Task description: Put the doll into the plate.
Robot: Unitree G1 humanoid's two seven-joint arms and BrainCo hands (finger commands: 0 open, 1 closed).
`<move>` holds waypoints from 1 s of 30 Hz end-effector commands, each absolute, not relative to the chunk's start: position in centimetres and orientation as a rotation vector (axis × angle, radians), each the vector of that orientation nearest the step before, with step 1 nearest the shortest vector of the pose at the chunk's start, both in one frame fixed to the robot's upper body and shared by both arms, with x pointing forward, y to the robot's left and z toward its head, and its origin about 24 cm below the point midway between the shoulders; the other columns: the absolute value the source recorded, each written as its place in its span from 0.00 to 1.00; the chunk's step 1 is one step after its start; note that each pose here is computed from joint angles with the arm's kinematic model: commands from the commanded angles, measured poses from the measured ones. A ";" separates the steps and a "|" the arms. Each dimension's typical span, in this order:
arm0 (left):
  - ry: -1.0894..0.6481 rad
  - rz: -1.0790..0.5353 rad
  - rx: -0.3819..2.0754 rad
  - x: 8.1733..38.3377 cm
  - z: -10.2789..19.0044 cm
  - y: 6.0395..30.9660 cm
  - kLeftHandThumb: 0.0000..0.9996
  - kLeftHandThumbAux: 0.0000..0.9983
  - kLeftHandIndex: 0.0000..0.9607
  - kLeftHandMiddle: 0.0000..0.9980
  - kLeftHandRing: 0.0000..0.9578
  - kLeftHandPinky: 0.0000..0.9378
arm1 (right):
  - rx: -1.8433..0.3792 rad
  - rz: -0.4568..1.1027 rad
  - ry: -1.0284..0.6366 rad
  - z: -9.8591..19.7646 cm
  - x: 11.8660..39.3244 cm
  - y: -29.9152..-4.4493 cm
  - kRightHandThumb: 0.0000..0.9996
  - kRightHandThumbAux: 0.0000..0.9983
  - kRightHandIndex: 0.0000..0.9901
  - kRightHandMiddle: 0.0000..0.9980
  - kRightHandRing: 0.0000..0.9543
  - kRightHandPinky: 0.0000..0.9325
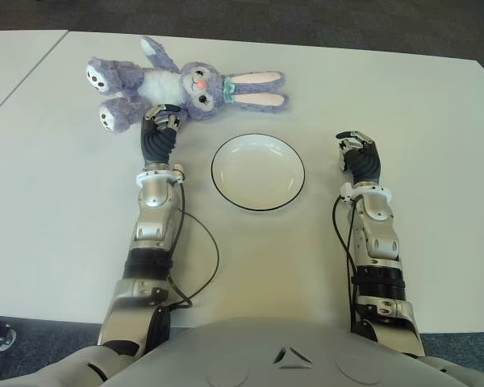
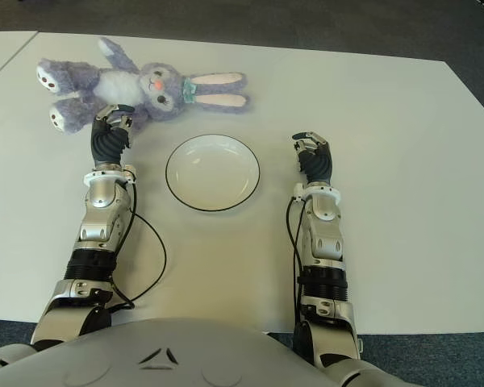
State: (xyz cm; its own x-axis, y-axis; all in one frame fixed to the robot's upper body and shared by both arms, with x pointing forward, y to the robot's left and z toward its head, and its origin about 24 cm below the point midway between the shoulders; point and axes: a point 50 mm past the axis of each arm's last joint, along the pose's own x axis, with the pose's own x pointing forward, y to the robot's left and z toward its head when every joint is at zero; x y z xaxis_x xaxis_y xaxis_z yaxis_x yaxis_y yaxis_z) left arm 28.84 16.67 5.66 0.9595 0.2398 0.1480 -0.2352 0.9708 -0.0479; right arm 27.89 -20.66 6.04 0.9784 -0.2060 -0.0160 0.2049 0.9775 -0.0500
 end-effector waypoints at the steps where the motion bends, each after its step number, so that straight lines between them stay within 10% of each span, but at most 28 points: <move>1: -0.022 0.250 -0.040 27.1 2.5 16.5 0.71 0.70 0.46 0.87 0.92 0.94 | -0.036 -0.218 0.106 3.9 26.8 -20.8 0.73 0.71 0.45 0.88 0.93 0.96; 30: -0.009 0.255 0.053 27.4 2.9 16.2 0.71 0.70 0.46 0.88 0.92 0.94 | -0.025 -0.214 0.118 3.8 27.0 -20.6 0.73 0.71 0.45 0.88 0.92 0.95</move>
State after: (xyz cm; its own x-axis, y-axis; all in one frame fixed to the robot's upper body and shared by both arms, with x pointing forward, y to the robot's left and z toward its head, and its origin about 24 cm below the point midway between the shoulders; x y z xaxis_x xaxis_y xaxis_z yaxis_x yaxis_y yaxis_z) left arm 28.94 16.38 5.32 0.9670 0.2297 0.1098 -0.2324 0.9725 0.0120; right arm 28.08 -20.57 6.19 0.9792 -0.2024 -0.0113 0.2017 0.9784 -0.0455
